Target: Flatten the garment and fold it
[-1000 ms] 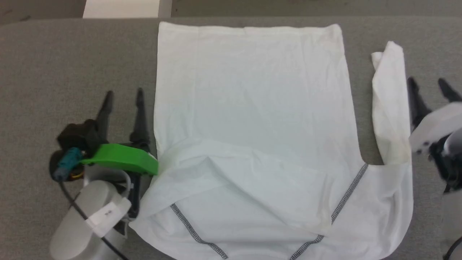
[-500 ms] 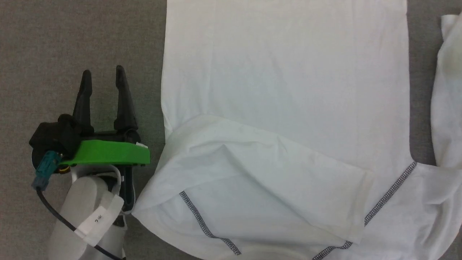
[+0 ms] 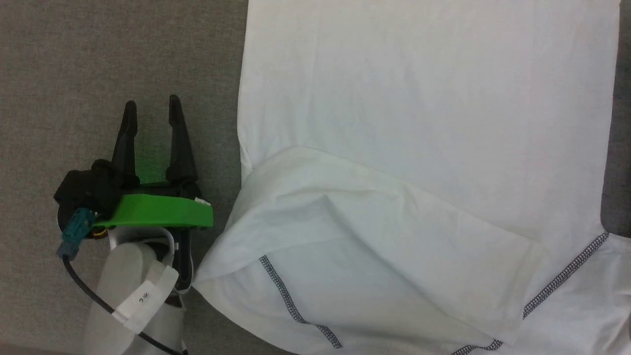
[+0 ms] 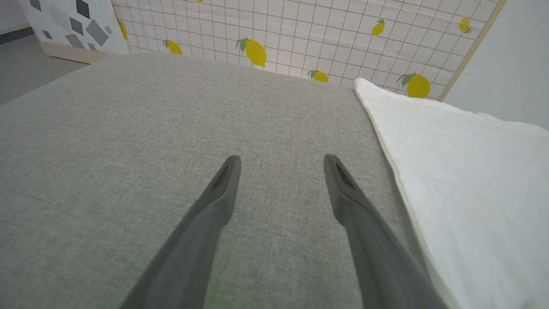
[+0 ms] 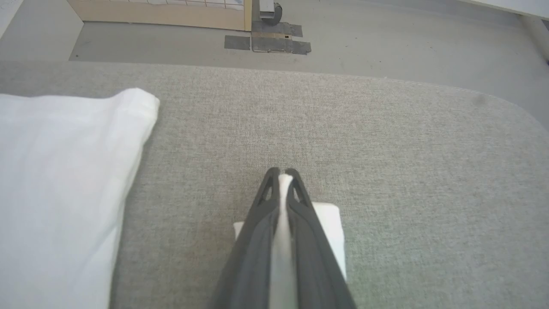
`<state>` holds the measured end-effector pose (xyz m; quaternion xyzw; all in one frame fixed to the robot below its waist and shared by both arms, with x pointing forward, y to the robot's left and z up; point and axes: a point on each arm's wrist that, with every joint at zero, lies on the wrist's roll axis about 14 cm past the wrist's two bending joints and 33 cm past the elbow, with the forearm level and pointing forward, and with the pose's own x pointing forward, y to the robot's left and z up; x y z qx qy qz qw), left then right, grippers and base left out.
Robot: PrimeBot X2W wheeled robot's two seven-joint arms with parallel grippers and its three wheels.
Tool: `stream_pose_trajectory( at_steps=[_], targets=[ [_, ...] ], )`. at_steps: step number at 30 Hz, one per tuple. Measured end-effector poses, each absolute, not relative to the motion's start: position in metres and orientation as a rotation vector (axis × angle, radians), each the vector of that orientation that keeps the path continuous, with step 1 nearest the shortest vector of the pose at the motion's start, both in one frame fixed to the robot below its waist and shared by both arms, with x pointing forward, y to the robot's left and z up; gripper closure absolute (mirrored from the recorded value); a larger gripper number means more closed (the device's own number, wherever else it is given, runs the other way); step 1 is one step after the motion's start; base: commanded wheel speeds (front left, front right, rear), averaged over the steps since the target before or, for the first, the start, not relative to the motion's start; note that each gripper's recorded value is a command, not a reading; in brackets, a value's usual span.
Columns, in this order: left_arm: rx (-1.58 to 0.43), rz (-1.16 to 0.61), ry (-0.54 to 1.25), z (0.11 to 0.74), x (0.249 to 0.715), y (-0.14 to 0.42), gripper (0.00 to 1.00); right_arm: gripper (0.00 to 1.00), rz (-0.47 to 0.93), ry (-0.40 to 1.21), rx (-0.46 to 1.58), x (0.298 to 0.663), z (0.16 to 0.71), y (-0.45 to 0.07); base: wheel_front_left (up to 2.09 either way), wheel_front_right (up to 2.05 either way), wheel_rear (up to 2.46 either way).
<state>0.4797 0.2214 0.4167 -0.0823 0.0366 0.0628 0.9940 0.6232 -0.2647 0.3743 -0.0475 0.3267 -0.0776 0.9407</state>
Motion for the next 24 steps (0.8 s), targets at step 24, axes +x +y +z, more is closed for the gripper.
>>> stream_pose_trajectory(
  at_steps=[24],
  targets=[
    [-0.217,0.090,0.005,0.471,0.418,0.212,0.00,1.00,0.258,0.163,-0.150,0.497,0.572,-0.133,0.00,0.00,0.00]
  ],
)
